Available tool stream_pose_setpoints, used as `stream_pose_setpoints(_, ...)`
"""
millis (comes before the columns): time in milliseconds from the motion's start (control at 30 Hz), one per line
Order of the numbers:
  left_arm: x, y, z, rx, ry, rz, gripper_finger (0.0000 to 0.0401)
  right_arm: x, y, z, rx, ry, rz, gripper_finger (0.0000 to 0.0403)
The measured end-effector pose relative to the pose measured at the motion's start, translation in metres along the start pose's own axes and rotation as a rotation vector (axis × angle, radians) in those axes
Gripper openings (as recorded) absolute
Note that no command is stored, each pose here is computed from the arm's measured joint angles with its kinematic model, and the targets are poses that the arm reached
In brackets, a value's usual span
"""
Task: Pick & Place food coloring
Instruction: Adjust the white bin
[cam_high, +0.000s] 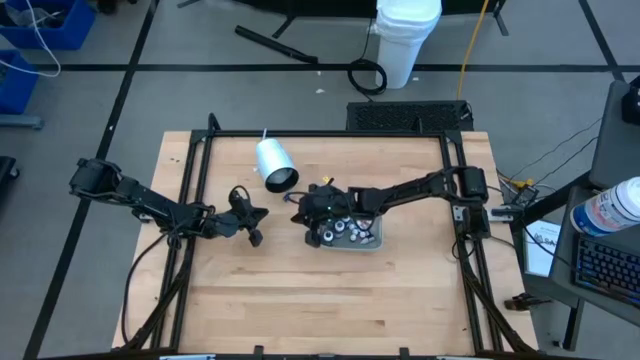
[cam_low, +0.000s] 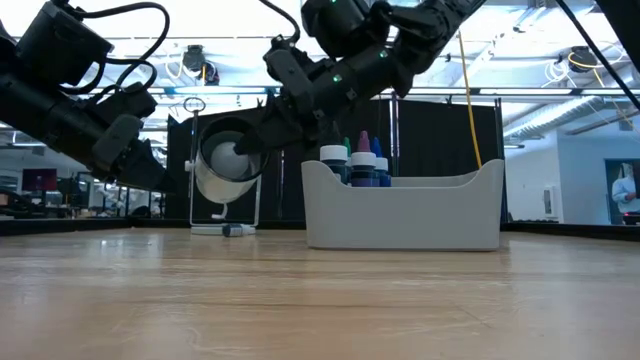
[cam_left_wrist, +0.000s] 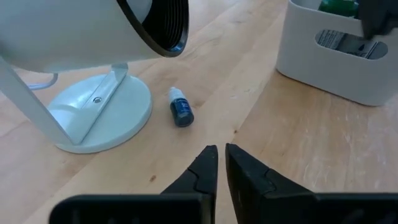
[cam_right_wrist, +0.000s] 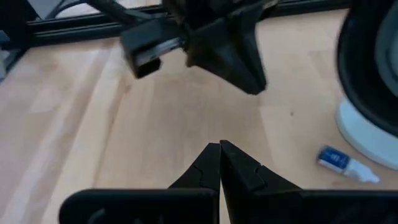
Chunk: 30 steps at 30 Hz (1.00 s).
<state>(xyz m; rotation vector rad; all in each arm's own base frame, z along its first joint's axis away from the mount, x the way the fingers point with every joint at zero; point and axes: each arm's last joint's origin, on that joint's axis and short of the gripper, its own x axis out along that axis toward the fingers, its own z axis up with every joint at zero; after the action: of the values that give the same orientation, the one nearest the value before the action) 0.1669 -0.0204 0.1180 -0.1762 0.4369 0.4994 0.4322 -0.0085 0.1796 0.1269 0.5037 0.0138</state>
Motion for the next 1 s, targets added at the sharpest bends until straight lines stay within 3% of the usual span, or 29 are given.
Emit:
stream_pose_setpoints(267, 0.000, -0.001, 0.001, -0.001, 0.001, -0.024, 0.0042, 0.000, 0.004, -0.008, -0.027, 0.073, -0.062, 0.0000)
stream_pose_setpoints(400, 0.000, -0.012, 0.008, 0.038, -0.004, -0.231, 0.0042, -0.010, 0.003, 0.000, -0.057, 0.069, -0.142, 0.0000)
stream_pose_setpoints(500, 0.002, -0.023, 0.017, 0.076, -0.015, -0.305, 0.0042, -0.029, 0.011, 0.019, -0.083, 0.012, -0.126, 0.0000)
stream_pose_setpoints(700, 0.023, -0.057, 0.034, 0.196, -0.006, -0.347, 0.0042, -0.073, 0.046, 0.036, -0.186, -0.043, -0.130, 0.0000)
stream_pose_setpoints(867, 0.048, -0.079, 0.038, 0.249, 0.014, -0.315, 0.0042, -0.106, 0.065, 0.018, -0.188, -0.053, -0.171, 0.0000)
stream_pose_setpoints(1000, 0.070, -0.088, 0.042, 0.227, 0.029, -0.279, 0.0042, -0.132, 0.072, -0.002, -0.144, -0.071, -0.178, 0.0000)
